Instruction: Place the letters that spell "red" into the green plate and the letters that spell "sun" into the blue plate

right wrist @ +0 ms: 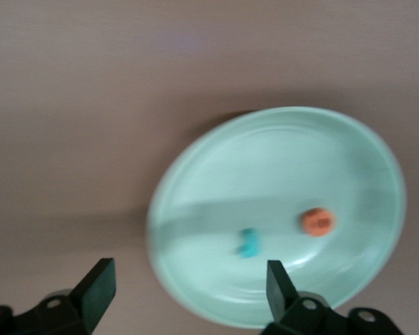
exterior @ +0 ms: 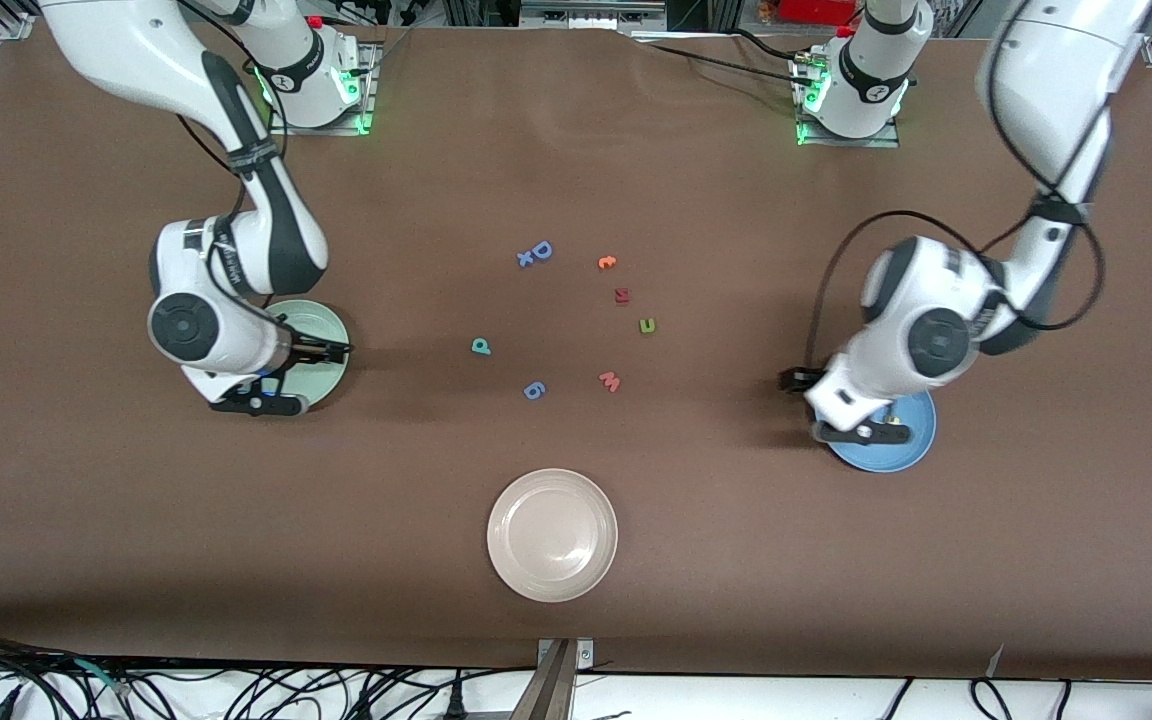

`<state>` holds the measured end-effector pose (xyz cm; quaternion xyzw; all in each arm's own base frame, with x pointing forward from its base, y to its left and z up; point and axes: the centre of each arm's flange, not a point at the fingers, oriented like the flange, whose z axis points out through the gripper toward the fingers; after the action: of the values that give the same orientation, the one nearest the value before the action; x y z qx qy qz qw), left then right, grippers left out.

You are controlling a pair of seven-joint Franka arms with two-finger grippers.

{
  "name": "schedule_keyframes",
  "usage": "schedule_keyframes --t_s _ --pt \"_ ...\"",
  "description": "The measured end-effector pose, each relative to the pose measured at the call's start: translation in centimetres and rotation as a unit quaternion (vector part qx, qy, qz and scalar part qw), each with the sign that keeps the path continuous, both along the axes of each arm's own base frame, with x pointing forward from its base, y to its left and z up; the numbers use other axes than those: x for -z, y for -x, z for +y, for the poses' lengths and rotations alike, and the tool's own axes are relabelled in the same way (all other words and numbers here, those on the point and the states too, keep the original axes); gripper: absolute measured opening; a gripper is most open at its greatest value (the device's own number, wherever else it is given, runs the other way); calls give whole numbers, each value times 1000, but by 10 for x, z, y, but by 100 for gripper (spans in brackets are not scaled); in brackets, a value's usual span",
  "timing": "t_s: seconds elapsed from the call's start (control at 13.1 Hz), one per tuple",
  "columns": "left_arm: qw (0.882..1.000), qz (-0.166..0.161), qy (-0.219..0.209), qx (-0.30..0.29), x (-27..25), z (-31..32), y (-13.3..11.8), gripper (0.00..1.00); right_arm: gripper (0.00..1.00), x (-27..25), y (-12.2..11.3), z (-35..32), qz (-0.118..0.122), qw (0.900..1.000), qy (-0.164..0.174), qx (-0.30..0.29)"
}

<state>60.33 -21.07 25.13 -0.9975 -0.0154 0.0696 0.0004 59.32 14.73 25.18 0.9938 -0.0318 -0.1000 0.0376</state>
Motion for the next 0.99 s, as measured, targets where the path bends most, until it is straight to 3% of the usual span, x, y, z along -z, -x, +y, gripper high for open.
schedule_keyframes --t_s 0.23,0.61,0.99 --pt "1000 3 -13 -18 5 -91 41 100 92 -1 7 52 -28 999 -13 38" --pt "998 -18 1 -55 26 -166 89 100 88 26 31 143 -73 993 -41 83" --pt "996 -22 15 -80 57 -181 109 100 84 63 58 192 -80 992 -49 80"
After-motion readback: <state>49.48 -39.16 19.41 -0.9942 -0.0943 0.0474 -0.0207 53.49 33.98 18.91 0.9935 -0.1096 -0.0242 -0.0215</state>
